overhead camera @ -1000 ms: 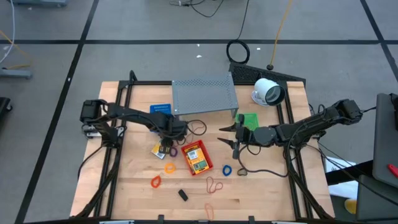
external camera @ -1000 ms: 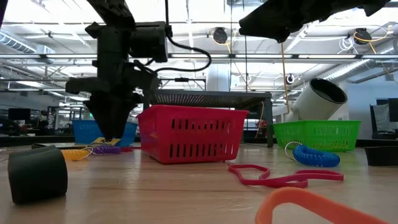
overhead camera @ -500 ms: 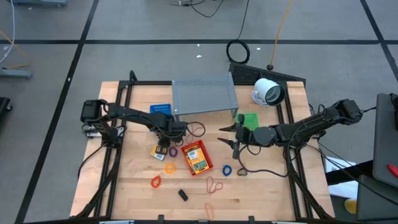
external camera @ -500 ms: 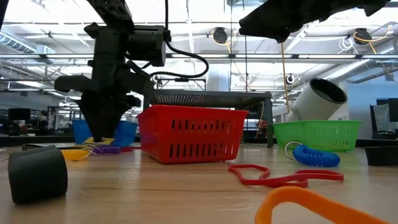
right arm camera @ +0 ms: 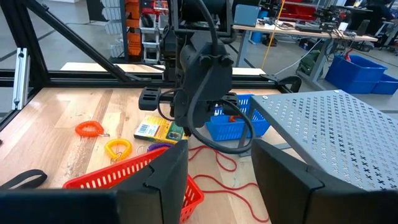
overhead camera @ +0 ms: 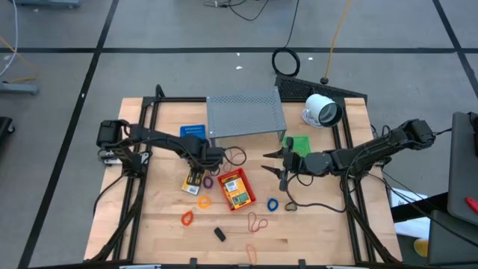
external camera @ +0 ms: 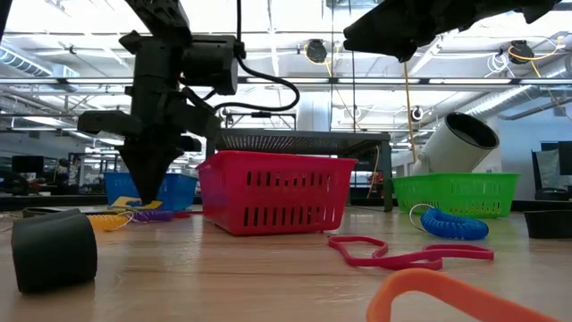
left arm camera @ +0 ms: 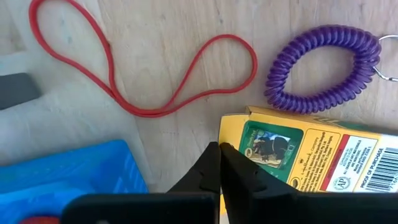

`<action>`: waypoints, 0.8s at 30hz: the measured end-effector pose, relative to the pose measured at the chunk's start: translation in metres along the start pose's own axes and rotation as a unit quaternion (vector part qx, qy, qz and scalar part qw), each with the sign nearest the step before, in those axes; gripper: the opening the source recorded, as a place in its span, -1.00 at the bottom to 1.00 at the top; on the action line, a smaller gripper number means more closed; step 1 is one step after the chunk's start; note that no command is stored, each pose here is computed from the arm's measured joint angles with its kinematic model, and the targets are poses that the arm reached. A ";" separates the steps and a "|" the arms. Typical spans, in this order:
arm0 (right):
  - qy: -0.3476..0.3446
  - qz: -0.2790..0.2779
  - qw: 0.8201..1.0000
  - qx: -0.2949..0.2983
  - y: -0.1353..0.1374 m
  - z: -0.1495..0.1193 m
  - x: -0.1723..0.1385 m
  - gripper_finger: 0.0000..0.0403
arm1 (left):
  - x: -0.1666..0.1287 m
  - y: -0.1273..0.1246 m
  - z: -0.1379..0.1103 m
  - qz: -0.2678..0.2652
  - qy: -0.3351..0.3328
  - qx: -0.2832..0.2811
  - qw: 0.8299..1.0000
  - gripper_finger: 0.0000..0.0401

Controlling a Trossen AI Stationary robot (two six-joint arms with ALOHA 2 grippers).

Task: Pick & Place Office Desk Supplies
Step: Put the yellow crayon box into the red bin

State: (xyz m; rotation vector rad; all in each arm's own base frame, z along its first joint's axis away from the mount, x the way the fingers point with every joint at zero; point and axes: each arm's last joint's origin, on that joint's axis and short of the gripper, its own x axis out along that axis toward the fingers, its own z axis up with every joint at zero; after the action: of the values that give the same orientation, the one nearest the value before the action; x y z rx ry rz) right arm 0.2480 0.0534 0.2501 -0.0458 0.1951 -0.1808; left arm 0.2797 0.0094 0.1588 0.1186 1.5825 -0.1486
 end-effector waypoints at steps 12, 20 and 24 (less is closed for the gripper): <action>-0.004 0.000 1.000 0.001 0.000 0.001 0.000 -0.17 | -0.030 -0.017 0.011 0.021 0.022 0.018 0.999 -0.99; -0.004 0.000 1.000 0.000 0.000 0.001 0.000 -0.17 | -0.083 -0.039 0.036 0.047 -0.035 0.053 0.997 -1.00; -0.004 0.000 1.000 0.000 0.000 0.001 0.000 -0.17 | -0.114 -0.052 0.038 0.076 -0.037 0.057 0.995 -1.00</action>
State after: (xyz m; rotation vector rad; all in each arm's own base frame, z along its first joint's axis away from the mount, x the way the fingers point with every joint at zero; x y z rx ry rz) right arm 0.2481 0.0535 0.2507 -0.0469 0.1881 -0.1804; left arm 0.3102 -0.0461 0.2730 0.3196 1.4841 -0.1232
